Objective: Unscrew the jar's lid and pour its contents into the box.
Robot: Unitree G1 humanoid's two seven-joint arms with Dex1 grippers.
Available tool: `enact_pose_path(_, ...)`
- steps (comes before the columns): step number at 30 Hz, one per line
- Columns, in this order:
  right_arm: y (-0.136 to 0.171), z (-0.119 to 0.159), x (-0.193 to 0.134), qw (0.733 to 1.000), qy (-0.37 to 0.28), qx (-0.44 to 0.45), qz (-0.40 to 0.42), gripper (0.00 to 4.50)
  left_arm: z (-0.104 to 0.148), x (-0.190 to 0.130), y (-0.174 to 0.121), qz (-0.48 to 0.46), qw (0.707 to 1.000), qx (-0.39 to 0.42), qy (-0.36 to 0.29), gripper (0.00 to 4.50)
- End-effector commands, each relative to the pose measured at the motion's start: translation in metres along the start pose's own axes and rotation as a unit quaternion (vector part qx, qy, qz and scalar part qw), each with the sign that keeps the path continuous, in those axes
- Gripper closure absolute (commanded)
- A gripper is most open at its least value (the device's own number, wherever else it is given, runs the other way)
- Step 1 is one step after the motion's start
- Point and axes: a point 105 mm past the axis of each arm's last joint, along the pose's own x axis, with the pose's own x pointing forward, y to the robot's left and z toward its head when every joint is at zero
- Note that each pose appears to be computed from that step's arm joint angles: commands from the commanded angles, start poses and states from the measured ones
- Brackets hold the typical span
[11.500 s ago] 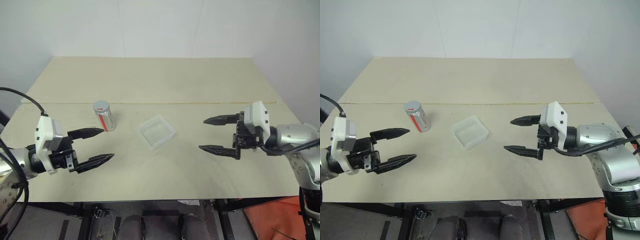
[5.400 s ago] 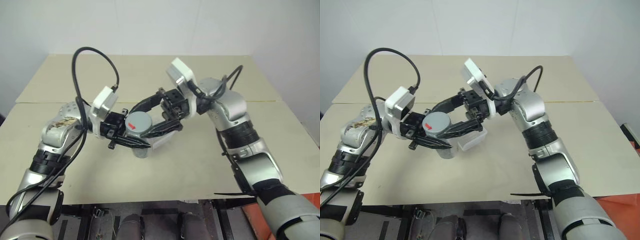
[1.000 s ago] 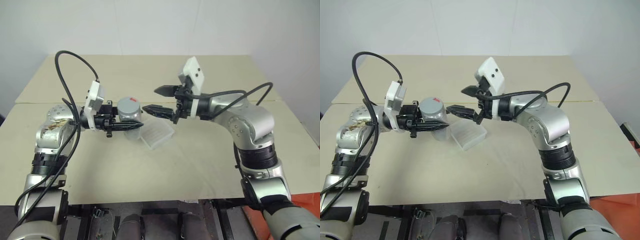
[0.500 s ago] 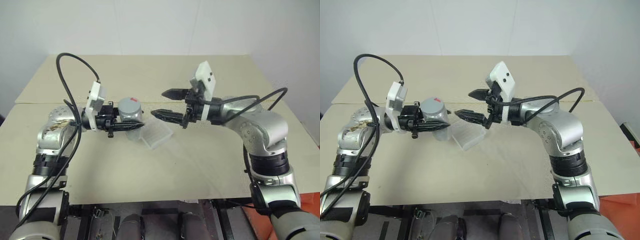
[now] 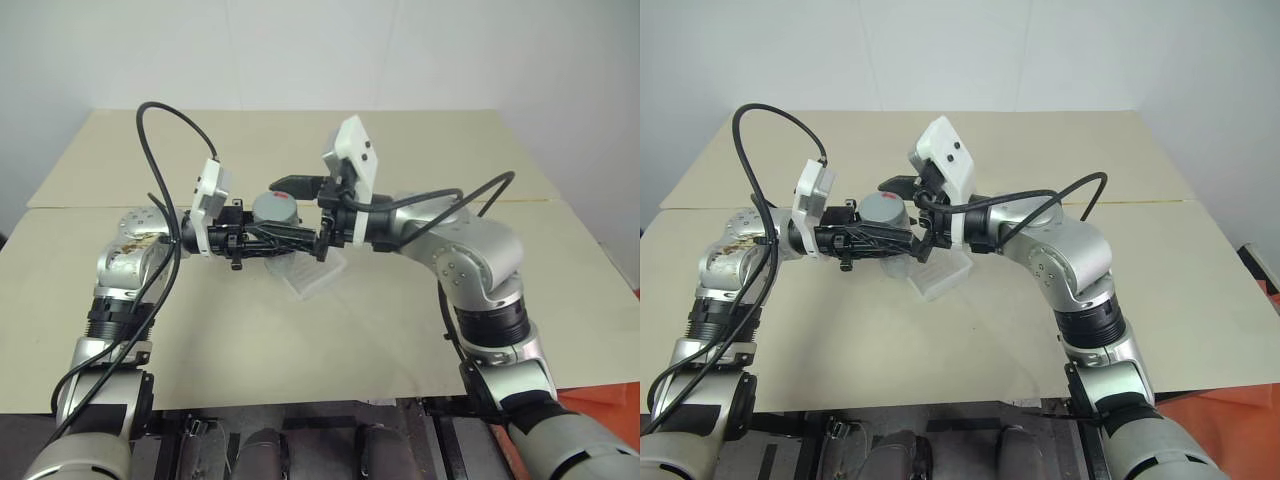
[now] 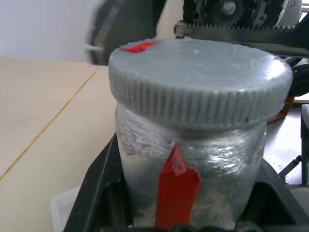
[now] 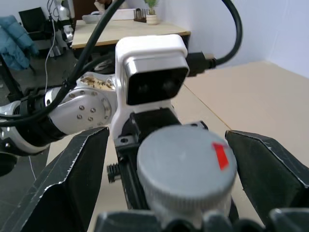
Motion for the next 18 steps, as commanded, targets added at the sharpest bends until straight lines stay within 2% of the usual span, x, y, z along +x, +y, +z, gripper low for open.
enact_pose_path(1,0.001,0.015,0.005,0.999,-0.022,-0.027,0.000,0.04,0.011,0.001,-0.002,-0.007,1.000,0.026,-0.006,2.56)
enact_pose_path(18,-0.021,0.004,-0.003,0.999,0.000,-0.019,-0.039,0.04,0.011,-0.012,-0.006,0.008,1.000,0.029,-0.001,2.56)
